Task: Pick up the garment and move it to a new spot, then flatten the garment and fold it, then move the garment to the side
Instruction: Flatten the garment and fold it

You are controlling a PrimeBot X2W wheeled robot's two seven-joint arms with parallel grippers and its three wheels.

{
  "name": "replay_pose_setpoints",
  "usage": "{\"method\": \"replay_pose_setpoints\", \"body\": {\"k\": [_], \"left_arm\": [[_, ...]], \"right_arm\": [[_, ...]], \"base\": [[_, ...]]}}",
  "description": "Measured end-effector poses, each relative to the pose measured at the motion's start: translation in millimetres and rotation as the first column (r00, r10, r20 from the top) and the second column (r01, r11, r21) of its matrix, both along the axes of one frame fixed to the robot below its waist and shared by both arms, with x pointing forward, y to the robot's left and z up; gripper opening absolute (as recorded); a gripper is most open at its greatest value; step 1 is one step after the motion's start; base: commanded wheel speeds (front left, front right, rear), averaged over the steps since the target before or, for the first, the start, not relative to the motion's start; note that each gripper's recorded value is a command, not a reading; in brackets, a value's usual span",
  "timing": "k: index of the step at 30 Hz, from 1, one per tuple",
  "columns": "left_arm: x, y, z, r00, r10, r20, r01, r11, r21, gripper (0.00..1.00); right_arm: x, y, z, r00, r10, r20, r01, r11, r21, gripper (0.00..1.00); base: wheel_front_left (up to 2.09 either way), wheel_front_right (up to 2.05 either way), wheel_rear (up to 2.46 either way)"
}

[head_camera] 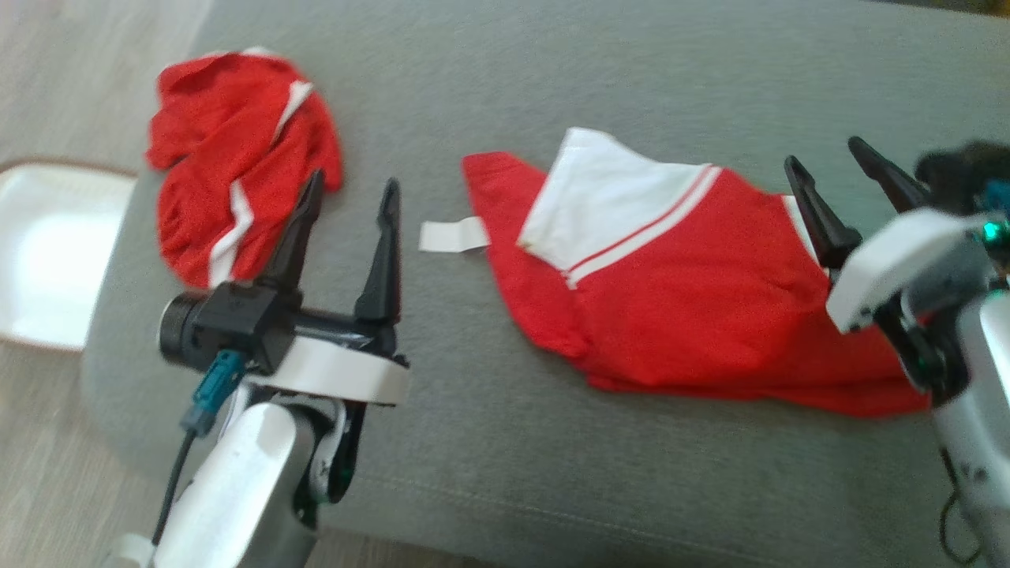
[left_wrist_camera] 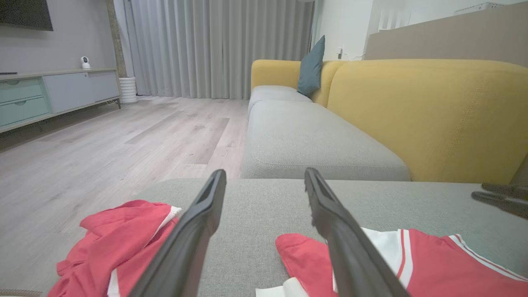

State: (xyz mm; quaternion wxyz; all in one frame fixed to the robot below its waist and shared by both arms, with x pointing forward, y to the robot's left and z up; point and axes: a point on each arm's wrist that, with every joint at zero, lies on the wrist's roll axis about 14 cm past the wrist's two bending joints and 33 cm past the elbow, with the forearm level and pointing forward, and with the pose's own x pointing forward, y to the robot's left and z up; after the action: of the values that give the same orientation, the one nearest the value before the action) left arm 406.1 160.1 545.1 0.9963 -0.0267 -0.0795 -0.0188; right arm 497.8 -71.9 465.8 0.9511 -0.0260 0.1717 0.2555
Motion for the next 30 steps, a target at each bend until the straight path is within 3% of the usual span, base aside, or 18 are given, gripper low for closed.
{"method": "replay_pose_setpoints", "body": {"k": [7,13,17,18,19,24,30], "left_arm": [[1,14,10,0.998,0.057,0.039,-0.057,0.998,-0.004,1.00],[-1,21,8,0.996,0.076,0.036,-0.077,0.997,0.004,1.00],[-1,23,8,0.996,0.084,0.037,-0.084,0.996,0.009,1.00],[-1,23,8,0.996,0.086,0.037,-0.086,0.996,0.009,1.00],[-1,23,8,0.996,0.086,0.037,-0.086,0.996,0.009,1.00],[-1,26,9,0.995,0.091,0.043,-0.092,0.996,0.012,1.00],[-3,20,9,0.996,0.074,0.045,-0.074,0.997,0.005,1.00]], "right_arm": [[15,45,-57,0.964,0.152,-0.216,-0.178,0.978,-0.106,1.00],[11,55,-99,0.901,0.180,-0.395,-0.267,0.948,-0.176,1.00],[17,59,-101,0.876,0.184,-0.446,-0.294,0.936,-0.192,1.00],[17,60,-100,0.872,0.185,-0.452,-0.298,0.935,-0.191,0.46],[17,60,-100,0.872,0.185,-0.452,-0.298,0.935,-0.191,0.00],[19,58,-92,0.887,0.191,-0.420,-0.286,0.942,-0.176,0.00],[32,61,-38,0.954,0.214,-0.208,-0.235,0.969,-0.077,0.00]], "base": [[0.00,0.00,0.00],[0.00,0.00,0.00],[0.00,0.00,0.00],[0.00,0.00,0.00],[0.00,0.00,0.00],[0.00,0.00,0.00],[0.00,0.00,0.00]]}}
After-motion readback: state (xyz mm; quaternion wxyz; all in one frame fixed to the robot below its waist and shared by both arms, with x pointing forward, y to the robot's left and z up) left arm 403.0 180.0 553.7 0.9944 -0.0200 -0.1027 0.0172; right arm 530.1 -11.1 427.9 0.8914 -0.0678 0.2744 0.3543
